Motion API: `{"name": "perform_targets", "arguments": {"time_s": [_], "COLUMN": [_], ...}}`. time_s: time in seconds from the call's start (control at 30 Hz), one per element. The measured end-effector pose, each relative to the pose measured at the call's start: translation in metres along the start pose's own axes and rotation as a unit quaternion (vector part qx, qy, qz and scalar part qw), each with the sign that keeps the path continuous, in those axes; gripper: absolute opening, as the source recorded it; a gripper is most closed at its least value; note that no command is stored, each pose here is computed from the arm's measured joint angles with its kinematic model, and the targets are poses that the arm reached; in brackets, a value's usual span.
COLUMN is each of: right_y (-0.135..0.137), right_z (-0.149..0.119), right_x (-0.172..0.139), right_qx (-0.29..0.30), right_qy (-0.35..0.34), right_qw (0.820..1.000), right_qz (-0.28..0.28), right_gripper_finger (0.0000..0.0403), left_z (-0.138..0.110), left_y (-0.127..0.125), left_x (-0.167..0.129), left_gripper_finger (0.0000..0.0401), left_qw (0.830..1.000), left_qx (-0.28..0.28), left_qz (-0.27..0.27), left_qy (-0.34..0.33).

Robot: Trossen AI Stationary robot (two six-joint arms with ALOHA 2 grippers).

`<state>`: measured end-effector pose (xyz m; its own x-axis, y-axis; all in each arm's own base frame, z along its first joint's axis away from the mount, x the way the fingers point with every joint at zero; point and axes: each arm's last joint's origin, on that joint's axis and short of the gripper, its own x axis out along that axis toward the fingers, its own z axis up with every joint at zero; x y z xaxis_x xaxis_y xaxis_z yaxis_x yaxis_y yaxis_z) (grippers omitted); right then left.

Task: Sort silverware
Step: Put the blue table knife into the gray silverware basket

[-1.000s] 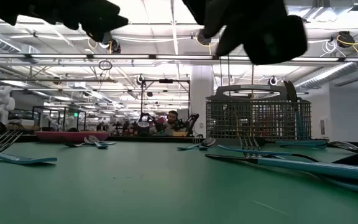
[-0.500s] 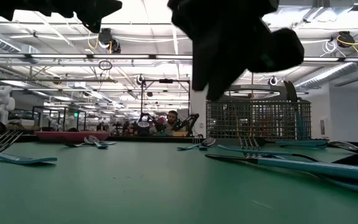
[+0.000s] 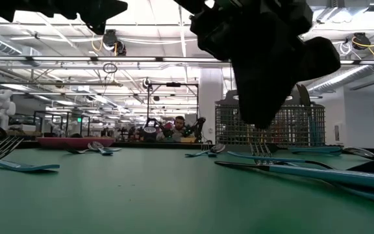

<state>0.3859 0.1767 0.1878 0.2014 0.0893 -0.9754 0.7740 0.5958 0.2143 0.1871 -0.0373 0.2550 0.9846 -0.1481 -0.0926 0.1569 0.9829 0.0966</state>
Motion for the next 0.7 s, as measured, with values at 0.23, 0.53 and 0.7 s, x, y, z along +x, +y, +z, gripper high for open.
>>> {"name": "perform_targets", "arguments": {"time_s": [0.23,0.53,0.7], "right_y": [0.001,0.002,0.002], "right_z": [0.002,0.002,0.000], "right_x": [0.001,0.009,0.014], "right_qx": [0.001,0.014,0.023], "right_qy": [-0.010,-0.003,0.017], "right_qw": [1.000,1.000,1.000], "right_qz": [0.006,0.003,0.001], "right_gripper_finger": [0.0071,0.0129,0.0179], "left_z": [0.000,0.000,0.000], "left_y": [0.000,0.000,0.000], "left_x": [0.000,0.000,0.000], "left_gripper_finger": [0.0180,0.0180,0.0180], "left_qw": [1.000,1.000,1.000], "left_qx": [0.001,0.001,0.000], "left_qz": [0.001,0.003,0.003], "left_qy": [-0.001,-0.001,0.000]}}
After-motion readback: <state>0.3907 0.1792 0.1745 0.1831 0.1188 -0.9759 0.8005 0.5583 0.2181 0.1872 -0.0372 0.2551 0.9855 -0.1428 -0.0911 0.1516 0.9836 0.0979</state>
